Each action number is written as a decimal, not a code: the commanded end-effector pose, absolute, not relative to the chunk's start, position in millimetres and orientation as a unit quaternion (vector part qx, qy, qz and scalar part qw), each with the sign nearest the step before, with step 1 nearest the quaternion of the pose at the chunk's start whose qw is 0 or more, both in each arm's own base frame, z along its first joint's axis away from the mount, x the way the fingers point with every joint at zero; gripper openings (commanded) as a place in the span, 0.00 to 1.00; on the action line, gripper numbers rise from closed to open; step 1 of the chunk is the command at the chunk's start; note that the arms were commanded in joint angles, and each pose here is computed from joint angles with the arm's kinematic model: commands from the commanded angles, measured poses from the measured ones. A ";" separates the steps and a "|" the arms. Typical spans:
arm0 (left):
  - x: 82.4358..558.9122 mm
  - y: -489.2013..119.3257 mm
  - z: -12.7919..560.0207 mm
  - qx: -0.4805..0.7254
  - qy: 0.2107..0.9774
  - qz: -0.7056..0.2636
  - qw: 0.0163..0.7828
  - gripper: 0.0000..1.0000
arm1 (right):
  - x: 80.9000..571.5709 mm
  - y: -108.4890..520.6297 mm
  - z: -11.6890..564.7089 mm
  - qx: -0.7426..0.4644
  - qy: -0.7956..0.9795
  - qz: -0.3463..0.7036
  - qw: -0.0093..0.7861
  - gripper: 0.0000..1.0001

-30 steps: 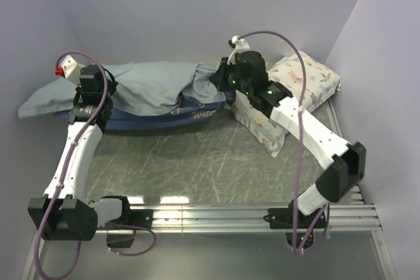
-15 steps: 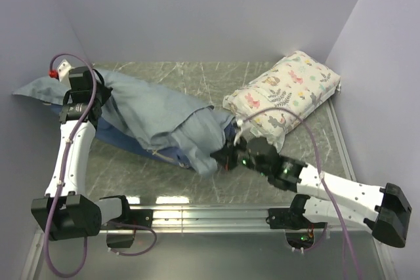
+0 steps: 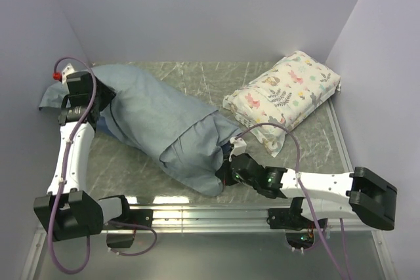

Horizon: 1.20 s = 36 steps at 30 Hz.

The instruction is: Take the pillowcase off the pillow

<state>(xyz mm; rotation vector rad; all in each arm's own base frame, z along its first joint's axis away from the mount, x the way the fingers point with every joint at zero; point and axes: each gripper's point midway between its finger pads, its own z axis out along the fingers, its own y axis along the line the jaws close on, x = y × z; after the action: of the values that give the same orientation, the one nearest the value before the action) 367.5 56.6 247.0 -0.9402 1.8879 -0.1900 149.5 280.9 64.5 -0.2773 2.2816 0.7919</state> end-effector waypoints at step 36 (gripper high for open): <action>286.2 -181.7 214.4 -0.025 0.882 -0.159 0.443 0.11 | 216.5 347.0 187.8 -0.143 0.845 0.258 0.446 0.61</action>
<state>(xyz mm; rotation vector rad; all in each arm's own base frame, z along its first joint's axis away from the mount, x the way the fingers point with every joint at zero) 279.7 -191.8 207.3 -0.0135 2.2159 -0.4647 204.9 339.0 155.1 -0.3892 2.1661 0.6288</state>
